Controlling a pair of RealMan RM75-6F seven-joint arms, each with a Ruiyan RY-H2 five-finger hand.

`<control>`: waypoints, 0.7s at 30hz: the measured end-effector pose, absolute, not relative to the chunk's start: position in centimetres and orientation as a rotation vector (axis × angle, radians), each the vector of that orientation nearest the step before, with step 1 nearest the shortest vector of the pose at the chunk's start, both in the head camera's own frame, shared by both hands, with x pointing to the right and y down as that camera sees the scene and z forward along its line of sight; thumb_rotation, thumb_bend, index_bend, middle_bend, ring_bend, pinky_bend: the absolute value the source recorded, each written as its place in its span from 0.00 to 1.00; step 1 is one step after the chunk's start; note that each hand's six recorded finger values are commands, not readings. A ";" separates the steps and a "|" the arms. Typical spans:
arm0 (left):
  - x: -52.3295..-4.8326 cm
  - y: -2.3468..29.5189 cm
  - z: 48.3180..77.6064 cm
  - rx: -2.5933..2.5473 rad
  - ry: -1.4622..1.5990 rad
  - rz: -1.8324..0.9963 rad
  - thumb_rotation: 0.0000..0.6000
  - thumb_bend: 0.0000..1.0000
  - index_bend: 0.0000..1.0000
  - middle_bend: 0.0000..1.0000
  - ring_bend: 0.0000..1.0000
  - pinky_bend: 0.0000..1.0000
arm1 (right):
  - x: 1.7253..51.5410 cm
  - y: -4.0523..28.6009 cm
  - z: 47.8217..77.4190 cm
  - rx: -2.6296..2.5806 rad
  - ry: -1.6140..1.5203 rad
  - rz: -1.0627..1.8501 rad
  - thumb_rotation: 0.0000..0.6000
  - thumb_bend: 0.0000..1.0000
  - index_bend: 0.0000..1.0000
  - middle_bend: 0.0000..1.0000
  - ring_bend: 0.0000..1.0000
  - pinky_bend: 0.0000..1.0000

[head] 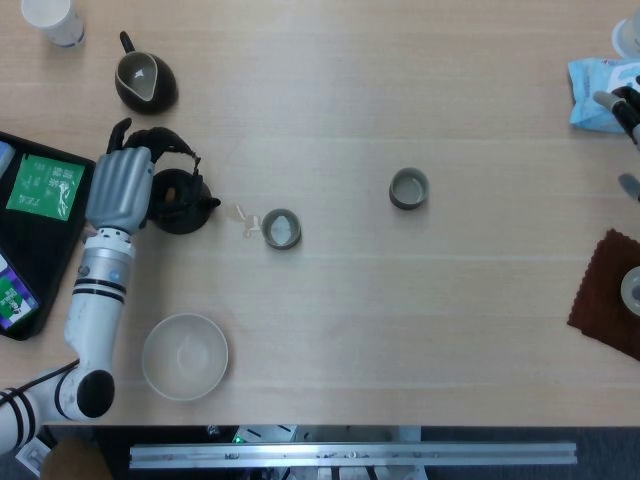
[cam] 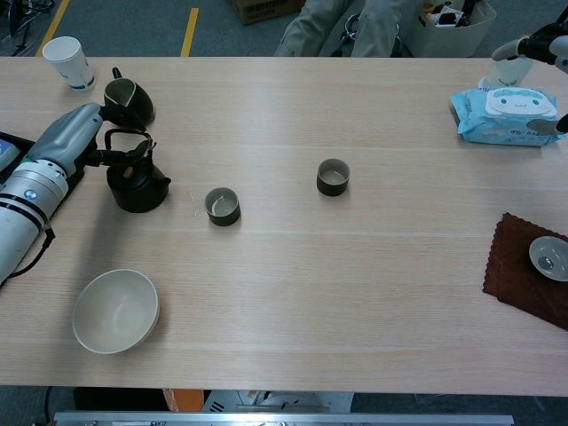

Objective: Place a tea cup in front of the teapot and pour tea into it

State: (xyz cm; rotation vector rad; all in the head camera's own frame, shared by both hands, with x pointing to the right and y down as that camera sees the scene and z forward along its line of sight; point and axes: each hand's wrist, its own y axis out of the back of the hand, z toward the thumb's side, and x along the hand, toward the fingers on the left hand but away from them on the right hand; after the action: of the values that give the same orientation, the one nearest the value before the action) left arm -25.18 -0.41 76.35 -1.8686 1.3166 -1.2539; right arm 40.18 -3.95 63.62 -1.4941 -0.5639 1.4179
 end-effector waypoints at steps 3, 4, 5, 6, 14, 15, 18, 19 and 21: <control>-25.5 -0.6 75.5 -1.851 1.322 -1.225 0.61 0.33 0.33 0.25 0.20 0.06 | 40.3 -4.0 63.4 -1.492 -0.571 1.418 1.00 0.23 0.15 0.18 0.08 0.09; -25.6 -0.6 75.1 -1.842 1.322 -1.213 0.62 0.33 0.33 0.25 0.20 0.06 | 40.4 -4.0 63.4 -1.490 -0.576 1.418 1.00 0.23 0.15 0.18 0.08 0.09; -25.7 -0.6 74.8 -1.835 1.320 -1.204 0.64 0.33 0.33 0.25 0.20 0.06 | 40.4 -3.9 63.3 -1.489 -0.580 1.417 1.00 0.23 0.15 0.18 0.08 0.09; -25.8 -0.7 74.5 -1.828 1.317 -1.196 0.69 0.33 0.33 0.25 0.19 0.06 | 40.5 -3.9 63.2 -1.487 -0.586 1.417 1.00 0.23 0.15 0.18 0.08 0.09; -27.3 -0.1 71.5 -1.724 1.198 -1.166 1.00 0.33 0.33 0.25 0.19 0.06 | 42.5 -2.8 62.1 -1.472 -0.693 1.432 1.00 0.23 0.15 0.18 0.08 0.09; -27.6 0.1 71.1 -1.712 1.186 -1.167 1.00 0.33 0.33 0.26 0.19 0.06 | 42.9 -2.5 62.0 -1.469 -0.709 1.435 1.00 0.23 0.15 0.18 0.08 0.09; -28.8 0.9 70.0 -1.670 1.160 -1.168 1.00 0.33 0.33 0.26 0.19 0.06 | 44.2 -1.6 61.5 -1.454 -0.762 1.446 1.00 0.23 0.15 0.18 0.08 0.09; -29.1 1.2 69.5 -1.655 1.155 -1.166 1.00 0.33 0.33 0.26 0.19 0.06 | 44.7 -1.3 61.3 -1.445 -0.781 1.450 1.00 0.23 0.15 0.18 0.08 0.09; -29.7 1.8 69.0 -1.637 1.160 -1.160 1.00 0.33 0.33 0.27 0.19 0.06 | 45.6 -0.6 61.0 -1.432 -0.812 1.456 1.00 0.23 0.15 0.18 0.08 0.09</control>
State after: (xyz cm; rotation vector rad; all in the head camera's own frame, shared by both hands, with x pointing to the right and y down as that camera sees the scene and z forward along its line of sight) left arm -29.66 1.77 69.03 -1.6367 1.1596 -1.1605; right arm 45.57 -0.56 61.03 -1.4323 -0.8118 1.4559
